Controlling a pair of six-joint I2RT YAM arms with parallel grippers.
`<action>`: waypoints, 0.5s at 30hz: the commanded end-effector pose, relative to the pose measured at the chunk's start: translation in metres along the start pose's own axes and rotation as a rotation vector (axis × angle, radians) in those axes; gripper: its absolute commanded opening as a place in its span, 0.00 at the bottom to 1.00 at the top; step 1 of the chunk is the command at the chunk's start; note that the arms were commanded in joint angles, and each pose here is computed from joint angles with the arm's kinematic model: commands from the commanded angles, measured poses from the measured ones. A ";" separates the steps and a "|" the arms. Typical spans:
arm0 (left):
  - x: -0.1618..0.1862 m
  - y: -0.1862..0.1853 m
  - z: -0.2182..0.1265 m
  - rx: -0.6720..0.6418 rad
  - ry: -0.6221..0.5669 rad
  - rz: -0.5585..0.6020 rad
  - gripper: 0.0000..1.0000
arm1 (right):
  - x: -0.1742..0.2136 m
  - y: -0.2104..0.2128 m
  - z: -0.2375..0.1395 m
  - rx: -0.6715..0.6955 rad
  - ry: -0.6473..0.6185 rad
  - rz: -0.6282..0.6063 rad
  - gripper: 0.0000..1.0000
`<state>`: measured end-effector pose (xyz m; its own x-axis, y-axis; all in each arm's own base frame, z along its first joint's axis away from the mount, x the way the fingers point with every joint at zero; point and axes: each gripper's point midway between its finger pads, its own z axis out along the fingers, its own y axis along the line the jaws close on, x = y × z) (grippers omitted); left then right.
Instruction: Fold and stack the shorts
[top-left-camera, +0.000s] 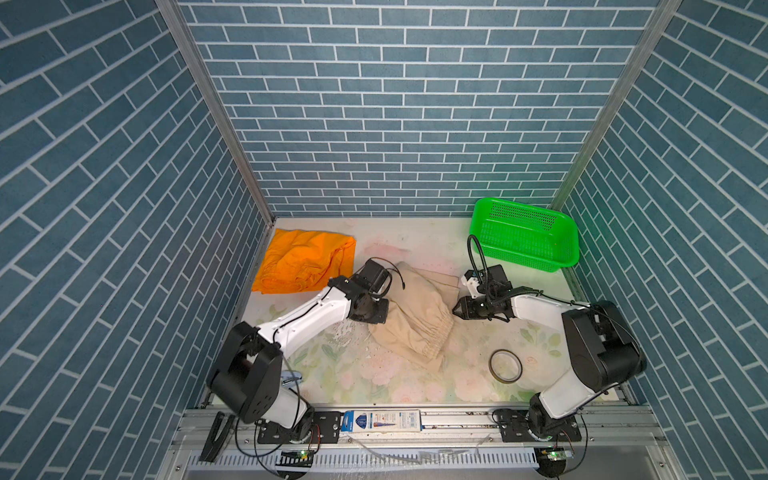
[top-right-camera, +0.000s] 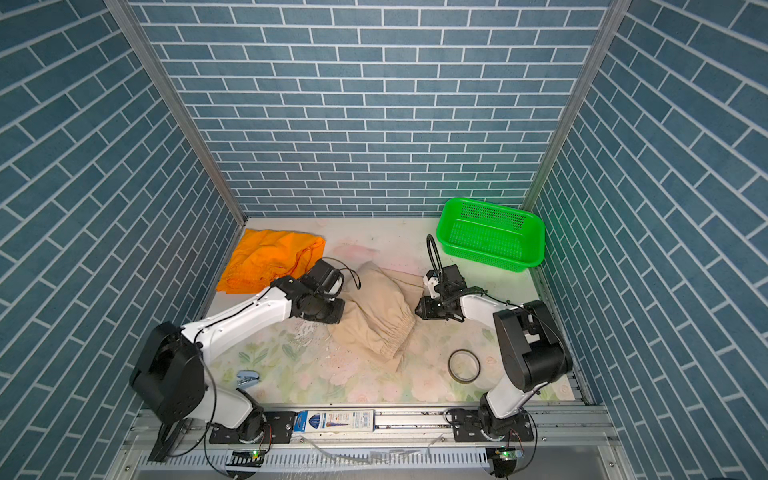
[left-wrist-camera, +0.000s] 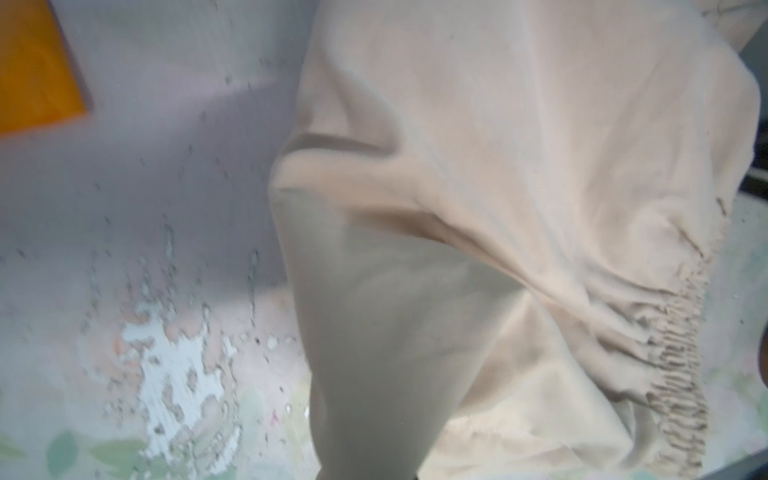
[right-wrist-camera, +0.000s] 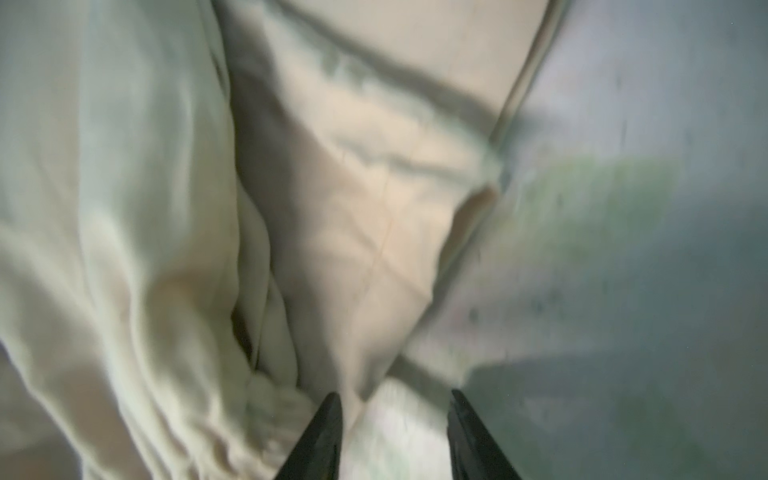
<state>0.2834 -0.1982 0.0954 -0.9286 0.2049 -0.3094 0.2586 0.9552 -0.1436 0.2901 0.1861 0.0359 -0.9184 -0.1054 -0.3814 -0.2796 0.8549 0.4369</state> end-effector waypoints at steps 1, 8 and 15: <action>0.005 0.018 0.001 -0.096 0.106 0.132 0.08 | -0.022 0.005 -0.034 0.055 -0.145 0.014 0.51; 0.020 0.027 -0.012 -0.100 0.122 0.025 0.84 | -0.067 0.035 -0.060 0.051 -0.108 -0.230 0.62; 0.046 0.030 -0.057 -0.021 0.012 -0.123 1.00 | -0.113 0.075 -0.016 0.024 -0.004 -0.541 0.65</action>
<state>0.2535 -0.1598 0.1225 -0.9410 0.1707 -0.2924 0.2118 0.9705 -0.1152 0.3724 0.2431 0.1462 -0.7016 -0.3556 -0.6175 -0.5939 0.7707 0.2309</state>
